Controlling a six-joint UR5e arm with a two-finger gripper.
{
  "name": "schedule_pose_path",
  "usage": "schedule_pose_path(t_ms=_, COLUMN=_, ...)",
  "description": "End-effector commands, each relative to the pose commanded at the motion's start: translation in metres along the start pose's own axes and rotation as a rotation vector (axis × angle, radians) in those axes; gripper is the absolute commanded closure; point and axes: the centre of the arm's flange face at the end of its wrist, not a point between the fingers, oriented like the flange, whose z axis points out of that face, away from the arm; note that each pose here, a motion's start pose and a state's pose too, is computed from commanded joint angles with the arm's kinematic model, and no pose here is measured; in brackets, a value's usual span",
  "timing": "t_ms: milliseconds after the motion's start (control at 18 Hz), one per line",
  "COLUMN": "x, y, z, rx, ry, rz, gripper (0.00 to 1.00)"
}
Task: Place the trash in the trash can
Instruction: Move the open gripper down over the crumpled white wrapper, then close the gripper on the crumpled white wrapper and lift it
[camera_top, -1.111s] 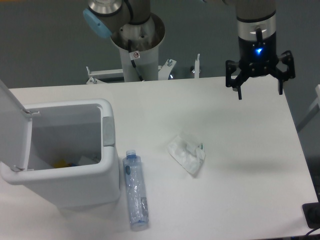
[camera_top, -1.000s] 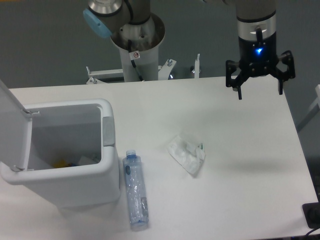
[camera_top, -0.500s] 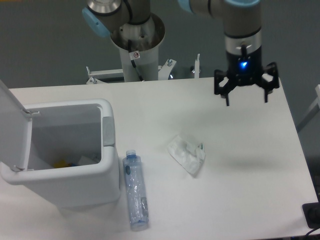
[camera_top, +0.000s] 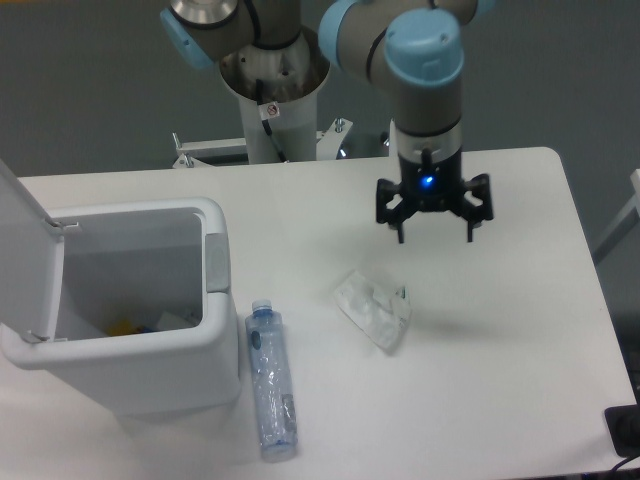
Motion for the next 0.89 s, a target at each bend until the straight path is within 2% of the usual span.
schedule_pose_path(t_ms=111, x=0.012, y=0.008, z=0.023, rx=-0.037, ry=0.035, rz=0.011, gripper=0.0)
schedule_pose_path(t_ms=389, x=0.03, y=0.002, z=0.062, rx=-0.089, ry=0.089, rz=0.025, gripper=0.0)
schedule_pose_path(t_ms=556, x=0.036, y=0.001, z=0.095, rx=-0.138, ry=0.122, rz=-0.078, gripper=0.0)
schedule_pose_path(t_ms=778, x=0.044, y=0.002, z=0.118, rx=-0.181, ry=0.133, rz=-0.128, gripper=0.0)
schedule_pose_path(t_ms=889, x=0.042, y=0.003, z=0.129, rx=-0.199, ry=0.086, rz=-0.125, gripper=0.0)
